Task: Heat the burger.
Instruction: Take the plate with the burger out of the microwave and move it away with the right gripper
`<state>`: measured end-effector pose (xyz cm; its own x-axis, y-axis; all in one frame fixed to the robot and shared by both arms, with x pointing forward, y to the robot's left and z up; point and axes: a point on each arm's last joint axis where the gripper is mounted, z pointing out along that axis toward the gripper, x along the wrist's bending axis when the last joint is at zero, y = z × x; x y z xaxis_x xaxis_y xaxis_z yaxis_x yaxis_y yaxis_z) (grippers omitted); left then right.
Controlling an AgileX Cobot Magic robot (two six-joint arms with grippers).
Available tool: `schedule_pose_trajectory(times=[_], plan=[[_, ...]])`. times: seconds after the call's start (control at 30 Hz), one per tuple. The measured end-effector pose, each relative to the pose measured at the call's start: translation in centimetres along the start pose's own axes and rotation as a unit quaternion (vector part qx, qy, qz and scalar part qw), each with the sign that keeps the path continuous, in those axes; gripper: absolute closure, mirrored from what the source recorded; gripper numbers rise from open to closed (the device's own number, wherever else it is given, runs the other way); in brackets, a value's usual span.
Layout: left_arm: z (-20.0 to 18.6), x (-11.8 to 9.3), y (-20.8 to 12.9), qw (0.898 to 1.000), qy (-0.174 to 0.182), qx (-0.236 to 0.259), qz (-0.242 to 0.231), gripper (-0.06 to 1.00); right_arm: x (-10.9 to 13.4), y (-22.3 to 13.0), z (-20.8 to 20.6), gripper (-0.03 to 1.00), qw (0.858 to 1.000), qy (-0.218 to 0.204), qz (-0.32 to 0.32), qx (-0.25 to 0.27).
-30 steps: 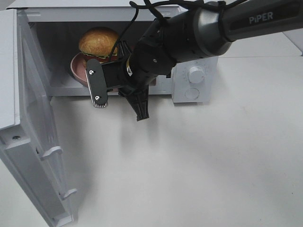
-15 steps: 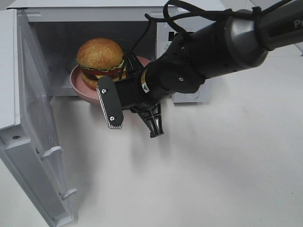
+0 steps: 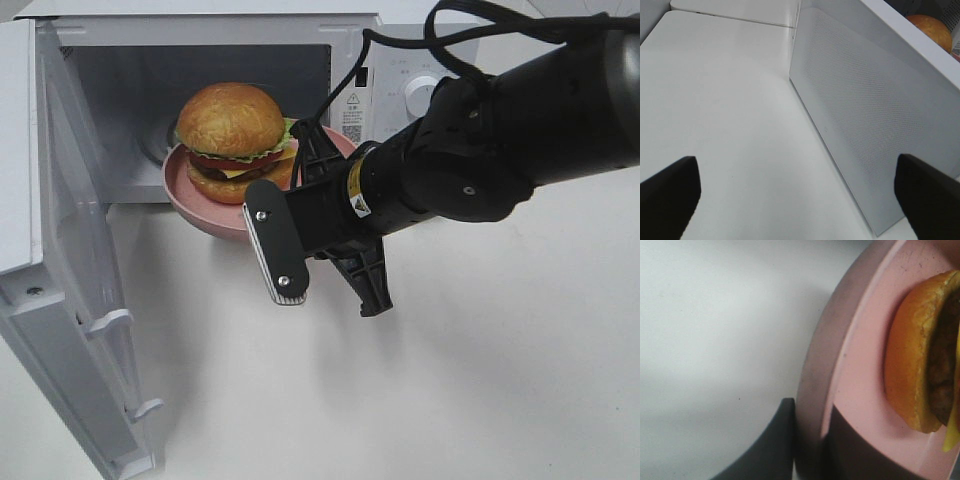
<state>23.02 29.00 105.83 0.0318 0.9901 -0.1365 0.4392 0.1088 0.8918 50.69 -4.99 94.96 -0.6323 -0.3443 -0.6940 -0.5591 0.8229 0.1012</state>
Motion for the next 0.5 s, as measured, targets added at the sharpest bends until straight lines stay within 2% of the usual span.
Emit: schedule_pose_trajectory(times=[0.5], plan=[[0.0,0.0,0.0,1.0,0.0,0.0,0.0,-0.03,2.4,-0.8,-4.8,0.88,1.0,-0.007,0.007,-0.002]])
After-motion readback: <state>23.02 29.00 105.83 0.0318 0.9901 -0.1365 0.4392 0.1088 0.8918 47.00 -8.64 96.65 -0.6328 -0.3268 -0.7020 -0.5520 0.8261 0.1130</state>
